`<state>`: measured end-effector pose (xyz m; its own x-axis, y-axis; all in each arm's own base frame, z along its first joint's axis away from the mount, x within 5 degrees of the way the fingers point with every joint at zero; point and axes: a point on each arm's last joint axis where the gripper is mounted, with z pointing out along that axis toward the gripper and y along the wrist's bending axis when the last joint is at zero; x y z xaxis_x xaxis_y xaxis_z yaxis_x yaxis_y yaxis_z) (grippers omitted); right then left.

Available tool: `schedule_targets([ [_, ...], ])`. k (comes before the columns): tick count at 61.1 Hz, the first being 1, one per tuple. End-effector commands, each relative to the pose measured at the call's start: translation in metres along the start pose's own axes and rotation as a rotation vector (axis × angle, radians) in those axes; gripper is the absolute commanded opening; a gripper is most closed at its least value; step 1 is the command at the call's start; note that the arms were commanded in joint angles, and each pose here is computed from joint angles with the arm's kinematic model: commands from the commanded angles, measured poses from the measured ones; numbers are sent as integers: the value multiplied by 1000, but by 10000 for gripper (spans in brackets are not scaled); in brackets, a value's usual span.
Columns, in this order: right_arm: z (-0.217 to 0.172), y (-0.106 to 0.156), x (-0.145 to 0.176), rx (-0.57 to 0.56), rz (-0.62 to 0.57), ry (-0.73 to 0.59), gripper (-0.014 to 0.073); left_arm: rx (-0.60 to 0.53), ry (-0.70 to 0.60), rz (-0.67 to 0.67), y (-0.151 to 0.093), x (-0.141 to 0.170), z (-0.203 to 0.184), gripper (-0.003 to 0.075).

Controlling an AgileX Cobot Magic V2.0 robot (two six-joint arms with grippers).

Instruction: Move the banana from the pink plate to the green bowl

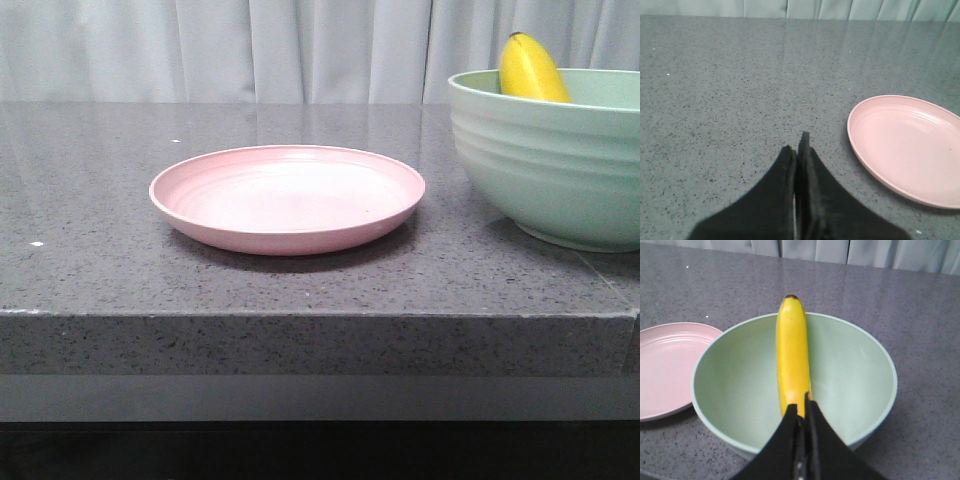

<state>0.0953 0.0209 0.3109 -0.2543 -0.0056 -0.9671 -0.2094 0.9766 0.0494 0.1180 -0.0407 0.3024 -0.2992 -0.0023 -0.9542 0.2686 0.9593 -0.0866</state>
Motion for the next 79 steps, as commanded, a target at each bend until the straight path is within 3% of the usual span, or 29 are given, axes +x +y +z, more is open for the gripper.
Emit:
schedule_targets([
  [1, -13, 0, -1, 8, 9, -147, -60, 56, -147, -3, -2, -3, -13, -20],
  [16, -32, 1, 13, 3, 5, -217, -60, 70, -216, -14, 1, 11, -30, -20],
  [66, -32, 1, 13, 0, 11, -216, -60, 76, -203, -15, 0, 14, -29, -20],
  [79, -32, 2, 13, 0, 11, -214, -60, 119, -211, 64, -4, 14, -30, -20],
])
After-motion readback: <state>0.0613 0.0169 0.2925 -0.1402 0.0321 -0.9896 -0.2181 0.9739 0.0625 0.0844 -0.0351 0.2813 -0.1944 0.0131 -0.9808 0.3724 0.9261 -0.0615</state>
